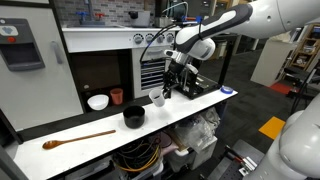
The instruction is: Pour the contents of the white mug into the black bowl
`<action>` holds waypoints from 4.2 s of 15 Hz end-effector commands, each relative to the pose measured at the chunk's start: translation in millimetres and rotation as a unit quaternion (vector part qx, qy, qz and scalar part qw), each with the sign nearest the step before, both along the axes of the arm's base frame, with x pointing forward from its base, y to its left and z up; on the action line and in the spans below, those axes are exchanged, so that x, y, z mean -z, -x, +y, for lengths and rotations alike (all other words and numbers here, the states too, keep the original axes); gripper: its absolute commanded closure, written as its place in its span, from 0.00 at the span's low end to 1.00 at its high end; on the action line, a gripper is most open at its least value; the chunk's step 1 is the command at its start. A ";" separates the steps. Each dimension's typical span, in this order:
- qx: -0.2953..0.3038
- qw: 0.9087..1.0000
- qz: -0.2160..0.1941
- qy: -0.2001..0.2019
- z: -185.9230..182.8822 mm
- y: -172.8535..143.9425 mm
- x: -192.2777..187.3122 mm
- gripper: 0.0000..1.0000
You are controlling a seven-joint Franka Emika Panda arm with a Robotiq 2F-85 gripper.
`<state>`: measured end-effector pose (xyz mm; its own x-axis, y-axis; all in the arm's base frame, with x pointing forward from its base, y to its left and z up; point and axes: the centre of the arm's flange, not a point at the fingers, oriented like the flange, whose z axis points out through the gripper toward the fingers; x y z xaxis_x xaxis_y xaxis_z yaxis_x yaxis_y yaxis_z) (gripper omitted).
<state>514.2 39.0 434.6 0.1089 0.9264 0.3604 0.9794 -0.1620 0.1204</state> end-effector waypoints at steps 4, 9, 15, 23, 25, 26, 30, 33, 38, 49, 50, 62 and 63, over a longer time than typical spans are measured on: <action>-0.028 0.995 -0.034 0.090 40.1 -17.0 -15.9 0.98; -0.043 0.987 -0.063 0.139 73.2 -25.2 -13.7 0.98; -0.035 0.980 -0.083 0.175 88.9 -45.0 3.2 0.98; -0.024 0.975 -0.086 0.204 103.3 -61.0 11.5 0.98; -0.023 0.972 -0.087 0.216 110.7 -62.1 13.2 0.98; -0.024 0.971 -0.087 0.223 114.2 -62.2 14.9 0.98; -0.027 0.965 -0.091 0.246 129.9 -59.6 22.0 0.98; -0.030 0.961 -0.096 0.259 138.9 -58.0 27.3 0.98; -0.037 0.953 -0.105 0.283 150.8 -57.9 34.7 0.98; -0.064 0.930 -0.120 0.341 186.2 -50.1 47.3 0.98; -0.066 0.928 -0.121 0.347 189.2 -49.4 48.4 0.98; -0.078 0.925 -0.125 0.351 199.2 -42.7 53.5 0.91; -0.078 0.925 -0.126 0.351 199.2 -42.9 53.2 0.91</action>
